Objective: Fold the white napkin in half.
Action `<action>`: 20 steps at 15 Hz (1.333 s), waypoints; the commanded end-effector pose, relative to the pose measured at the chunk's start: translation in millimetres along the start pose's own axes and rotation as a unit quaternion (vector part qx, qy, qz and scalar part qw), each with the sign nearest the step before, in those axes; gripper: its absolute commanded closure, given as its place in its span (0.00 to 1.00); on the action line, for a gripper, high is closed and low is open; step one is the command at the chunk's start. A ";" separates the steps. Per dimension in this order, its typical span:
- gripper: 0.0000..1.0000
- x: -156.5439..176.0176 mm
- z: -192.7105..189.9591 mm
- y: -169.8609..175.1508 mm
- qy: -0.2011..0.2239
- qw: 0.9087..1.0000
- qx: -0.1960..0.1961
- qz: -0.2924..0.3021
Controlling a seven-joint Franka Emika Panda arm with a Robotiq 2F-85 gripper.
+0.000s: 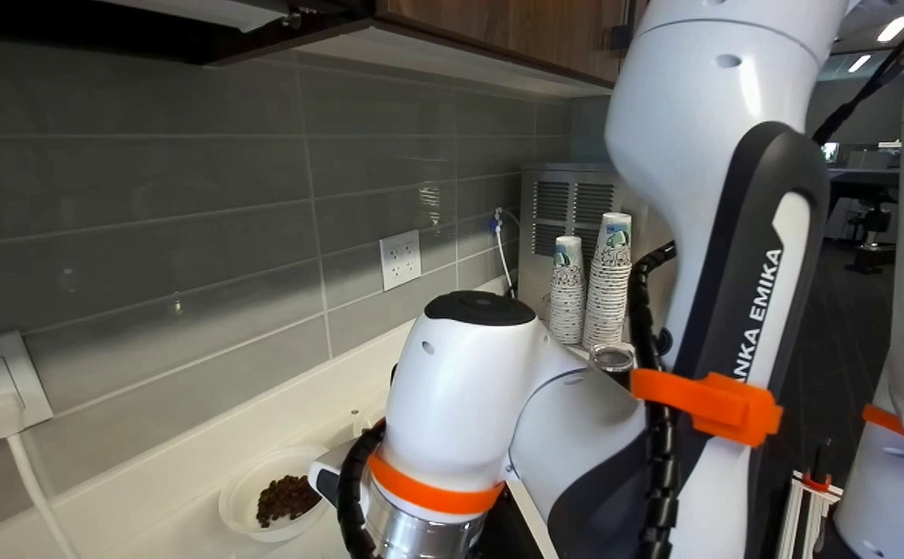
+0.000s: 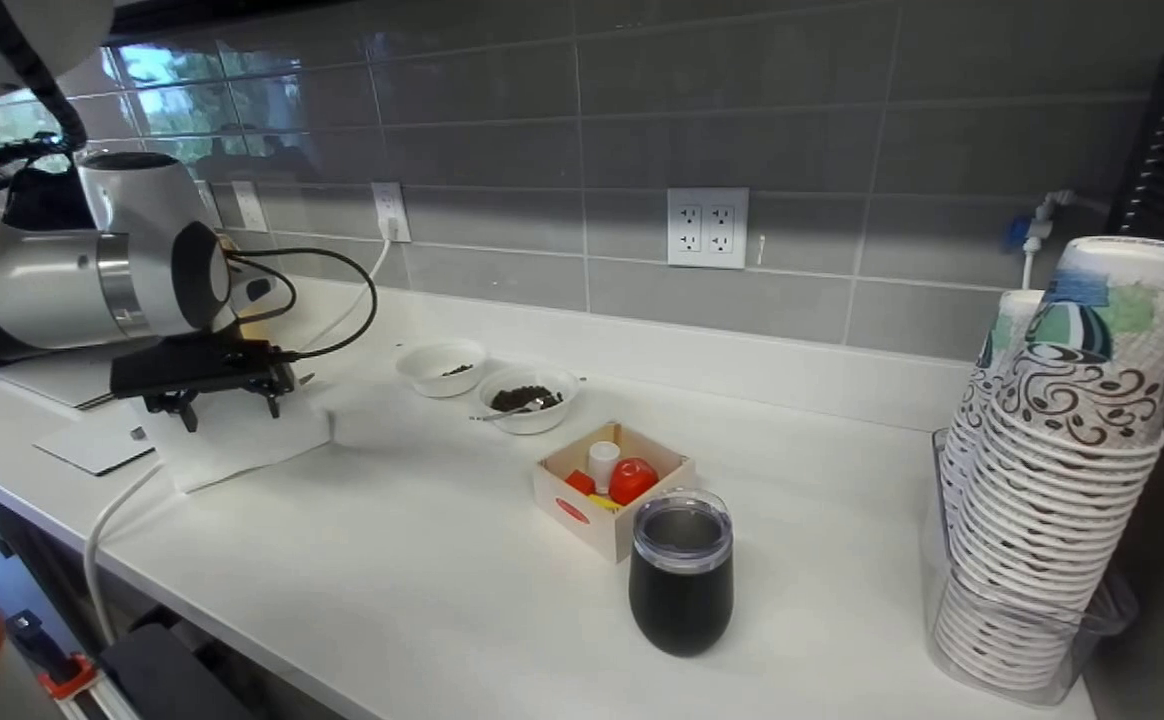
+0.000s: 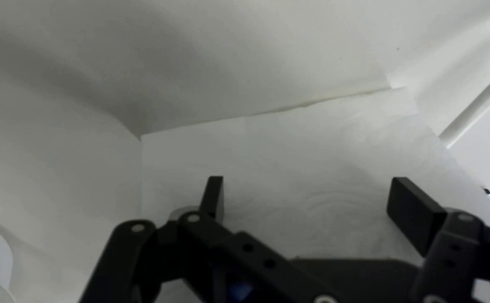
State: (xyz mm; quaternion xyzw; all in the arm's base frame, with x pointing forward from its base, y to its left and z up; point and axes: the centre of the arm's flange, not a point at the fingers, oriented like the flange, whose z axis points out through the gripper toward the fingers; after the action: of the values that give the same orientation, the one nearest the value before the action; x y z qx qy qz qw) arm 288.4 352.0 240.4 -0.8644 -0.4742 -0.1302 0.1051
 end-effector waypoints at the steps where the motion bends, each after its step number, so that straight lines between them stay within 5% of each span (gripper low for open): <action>1: 0.00 26.1 76.0 1.2 0.012 1.000 0.017 -0.009; 11: 0.00 59.7 159.1 -2.6 0.020 0.999 0.025 -0.037; 20: 0.00 52.9 129.3 28.1 -0.027 0.997 -0.057 -0.044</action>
State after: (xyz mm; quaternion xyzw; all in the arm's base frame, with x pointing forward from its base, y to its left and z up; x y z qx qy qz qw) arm 352.4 433.3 146.2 -0.8352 -0.5170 -0.1714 0.0761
